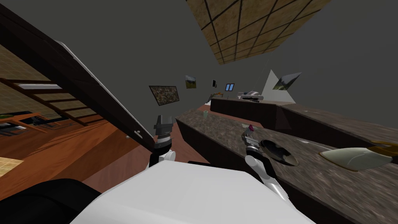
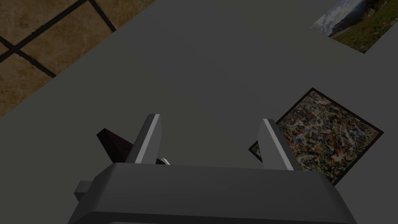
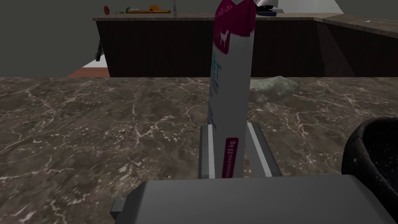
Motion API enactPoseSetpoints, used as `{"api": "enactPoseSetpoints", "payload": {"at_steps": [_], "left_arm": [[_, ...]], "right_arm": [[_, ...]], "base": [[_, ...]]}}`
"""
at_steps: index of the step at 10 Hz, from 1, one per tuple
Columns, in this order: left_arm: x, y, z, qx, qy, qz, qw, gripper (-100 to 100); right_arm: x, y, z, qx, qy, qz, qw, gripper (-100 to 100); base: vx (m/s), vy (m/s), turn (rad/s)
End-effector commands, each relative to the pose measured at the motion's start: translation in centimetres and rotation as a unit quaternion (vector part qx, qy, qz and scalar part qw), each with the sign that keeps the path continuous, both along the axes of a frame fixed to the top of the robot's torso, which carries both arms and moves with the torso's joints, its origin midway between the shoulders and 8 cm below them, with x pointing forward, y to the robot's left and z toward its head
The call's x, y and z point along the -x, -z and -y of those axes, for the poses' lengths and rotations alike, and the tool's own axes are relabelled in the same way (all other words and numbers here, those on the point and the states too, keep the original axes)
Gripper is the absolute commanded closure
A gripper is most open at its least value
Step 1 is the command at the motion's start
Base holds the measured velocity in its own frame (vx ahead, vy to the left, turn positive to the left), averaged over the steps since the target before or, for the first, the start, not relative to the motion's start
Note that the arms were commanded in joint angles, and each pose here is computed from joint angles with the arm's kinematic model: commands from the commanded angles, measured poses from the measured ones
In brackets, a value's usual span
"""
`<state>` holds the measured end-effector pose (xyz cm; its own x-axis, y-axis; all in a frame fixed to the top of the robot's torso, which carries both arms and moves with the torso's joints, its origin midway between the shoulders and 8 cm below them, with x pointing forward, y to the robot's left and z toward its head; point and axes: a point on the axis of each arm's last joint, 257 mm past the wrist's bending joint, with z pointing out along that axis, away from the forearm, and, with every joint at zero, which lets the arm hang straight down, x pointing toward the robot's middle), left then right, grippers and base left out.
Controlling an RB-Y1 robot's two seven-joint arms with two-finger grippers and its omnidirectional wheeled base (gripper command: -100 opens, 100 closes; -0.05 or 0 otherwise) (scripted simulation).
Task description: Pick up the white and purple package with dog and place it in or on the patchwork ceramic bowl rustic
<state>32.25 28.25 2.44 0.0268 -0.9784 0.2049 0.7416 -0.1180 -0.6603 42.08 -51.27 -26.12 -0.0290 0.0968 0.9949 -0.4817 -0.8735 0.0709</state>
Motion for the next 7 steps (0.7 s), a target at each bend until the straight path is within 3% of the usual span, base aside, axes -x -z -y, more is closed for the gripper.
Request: {"api": "enactPoseSetpoints", "payload": {"at_steps": [1,3,4,5,6,7], "left_arm": [[0.0,0.0,0.0,0.0,0.0,0.0,1.0,0],[0.0,0.0,0.0,0.0,0.0,0.0,1.0,0],[0.0,0.0,0.0,0.0,0.0,0.0,1.0,0],[0.0,0.0,0.0,0.0,0.0,0.0,1.0,0],[0.0,0.0,0.0,0.0,0.0,0.0,1.0,0],[0.0,0.0,0.0,0.0,0.0,0.0,1.0,0]], "right_arm": [[0.0,0.0,0.0,0.0,0.0,0.0,1.0,100],[0.04,0.03,0.04,0.0,0.001,0.0,1.0,100],[0.04,0.03,0.04,0.0,0.0,0.0,1.0,0],[0.04,0.03,0.04,0.0,0.0,0.0,1.0,100],[0.04,0.02,0.04,0.0,0.0,0.0,1.0,0],[0.21,-0.08,0.89,0.003,-0.002,-0.01,0.9999,100]], "base": [[0.0,0.0,0.0],[0.0,0.0,0.0],[0.0,0.0,0.0],[0.0,0.0,0.0],[0.0,0.0,0.0],[-0.013,0.076,-0.053]]}}
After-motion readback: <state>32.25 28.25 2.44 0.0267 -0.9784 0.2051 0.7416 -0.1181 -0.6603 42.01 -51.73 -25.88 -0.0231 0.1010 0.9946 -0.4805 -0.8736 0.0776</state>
